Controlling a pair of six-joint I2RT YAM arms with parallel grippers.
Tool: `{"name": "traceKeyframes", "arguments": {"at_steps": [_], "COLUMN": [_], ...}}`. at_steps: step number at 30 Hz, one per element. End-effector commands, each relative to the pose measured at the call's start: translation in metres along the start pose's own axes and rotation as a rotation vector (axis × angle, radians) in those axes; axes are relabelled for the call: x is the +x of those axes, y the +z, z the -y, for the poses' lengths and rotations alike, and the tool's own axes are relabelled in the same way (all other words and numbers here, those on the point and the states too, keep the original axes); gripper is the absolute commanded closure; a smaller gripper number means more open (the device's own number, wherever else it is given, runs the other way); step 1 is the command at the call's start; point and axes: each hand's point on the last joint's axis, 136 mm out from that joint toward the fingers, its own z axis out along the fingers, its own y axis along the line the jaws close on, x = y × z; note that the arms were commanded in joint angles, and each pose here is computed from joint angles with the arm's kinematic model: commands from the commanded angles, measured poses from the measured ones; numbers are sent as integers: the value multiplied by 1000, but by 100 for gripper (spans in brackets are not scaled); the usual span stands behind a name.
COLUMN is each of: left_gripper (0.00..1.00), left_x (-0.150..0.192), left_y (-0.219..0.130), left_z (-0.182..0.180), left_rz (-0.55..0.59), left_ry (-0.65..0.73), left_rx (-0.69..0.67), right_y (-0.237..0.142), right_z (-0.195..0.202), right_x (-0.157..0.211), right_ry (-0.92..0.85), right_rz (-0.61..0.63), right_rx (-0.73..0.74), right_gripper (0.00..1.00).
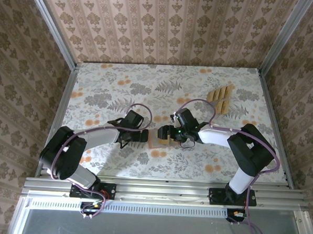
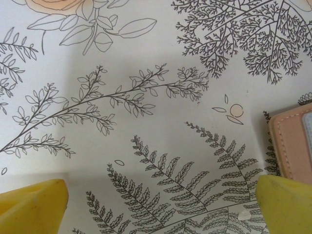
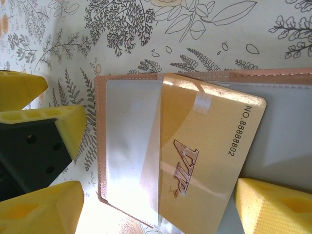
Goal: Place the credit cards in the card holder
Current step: Insert the credit card into the card slot.
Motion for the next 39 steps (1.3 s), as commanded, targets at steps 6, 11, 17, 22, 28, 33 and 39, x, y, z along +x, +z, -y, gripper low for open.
{"name": "traceKeyframes", "arguments": {"at_steps": [6,11,17,22,28,33,39], "left_gripper": [0,0,0,0,0,0,0], "left_x": [-7,-15,-16,-14,-17,-18,-21], "left_y": [-7,-11,-14,-15,-17,-19,-22], "left_z": [1,6,12,17,25,32,39], "left_rz": [10,24,26,29,40,46,54], "left_ry": [-4,-6,1,4,15,28,36], "left_rx": [5,15,19,20,26,30,41], "right_y": [-5,-7,-10,-12,-14,-14,-12], "right_z": [10,9,13,17,22,24,27], "right_x": [-2,-5,-8,-10,-12,-13,-14], "right_ry": [-6,0,17,41,79,98,125], "right_rz": [6,16,34,43,49,57,65], "right_rx": [62,68,74,65,40,25,13], "right_gripper": [18,18,19,20,22,24,25]}}
